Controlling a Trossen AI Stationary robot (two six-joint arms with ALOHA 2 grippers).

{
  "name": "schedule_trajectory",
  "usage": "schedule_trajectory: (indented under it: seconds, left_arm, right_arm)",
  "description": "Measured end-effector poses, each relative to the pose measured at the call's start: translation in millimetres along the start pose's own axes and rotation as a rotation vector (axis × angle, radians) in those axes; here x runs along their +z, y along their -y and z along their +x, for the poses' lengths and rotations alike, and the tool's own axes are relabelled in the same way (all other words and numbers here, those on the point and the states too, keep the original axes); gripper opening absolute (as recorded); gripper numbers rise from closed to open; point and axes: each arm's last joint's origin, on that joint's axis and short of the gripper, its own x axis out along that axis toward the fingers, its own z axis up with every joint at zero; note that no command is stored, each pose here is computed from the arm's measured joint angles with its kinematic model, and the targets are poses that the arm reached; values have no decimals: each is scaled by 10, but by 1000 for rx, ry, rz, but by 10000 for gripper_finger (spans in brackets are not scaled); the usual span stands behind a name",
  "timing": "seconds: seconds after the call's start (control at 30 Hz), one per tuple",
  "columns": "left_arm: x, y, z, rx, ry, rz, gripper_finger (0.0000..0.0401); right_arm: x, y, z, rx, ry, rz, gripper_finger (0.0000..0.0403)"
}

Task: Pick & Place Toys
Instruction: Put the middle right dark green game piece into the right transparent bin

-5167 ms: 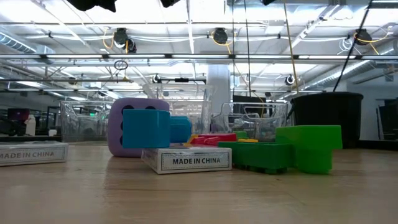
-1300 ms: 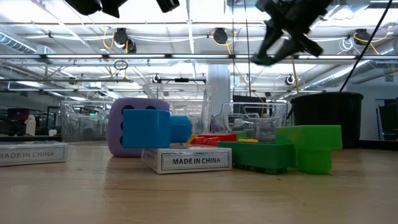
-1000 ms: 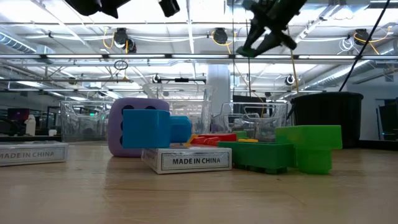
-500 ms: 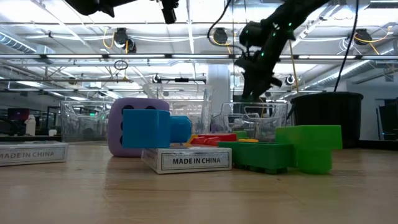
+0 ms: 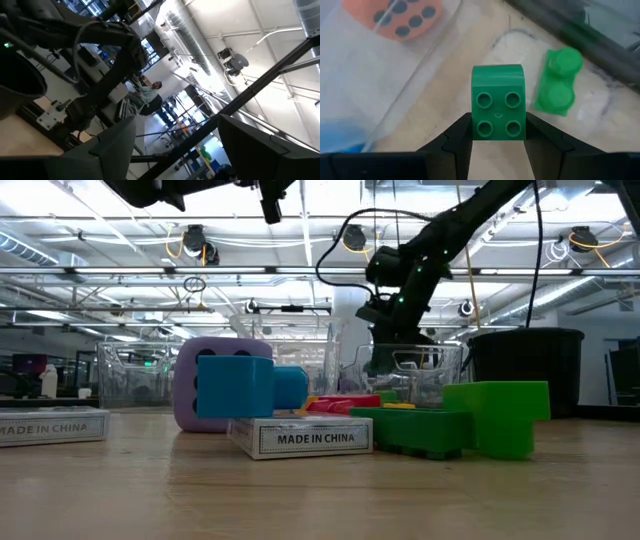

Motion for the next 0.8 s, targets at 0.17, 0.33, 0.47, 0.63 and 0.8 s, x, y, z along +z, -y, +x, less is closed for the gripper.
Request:
schedule_trajectory:
  seconds: [0.17,0.33,0.47,0.63,0.8]
  left_arm:
    - [110,-9,-57,-24,-15,-1,280]
    - [283,61,-170,-50,16,32,280]
    - [404,161,-277,-68,42,70,280]
    - [477,239,-379,-50,51,108,280]
    - [478,256,-425,-13,32,120,280]
  right_arm:
    - [-11,17,151,-10,-12,57,141]
    - [-11,26,273,-19,-6,92,140]
    - [-25,17,354,-32,-4,99,142]
    - [-32,20,408,-33,-8,119,142]
    - [-20,29,406,-67,15,116,148]
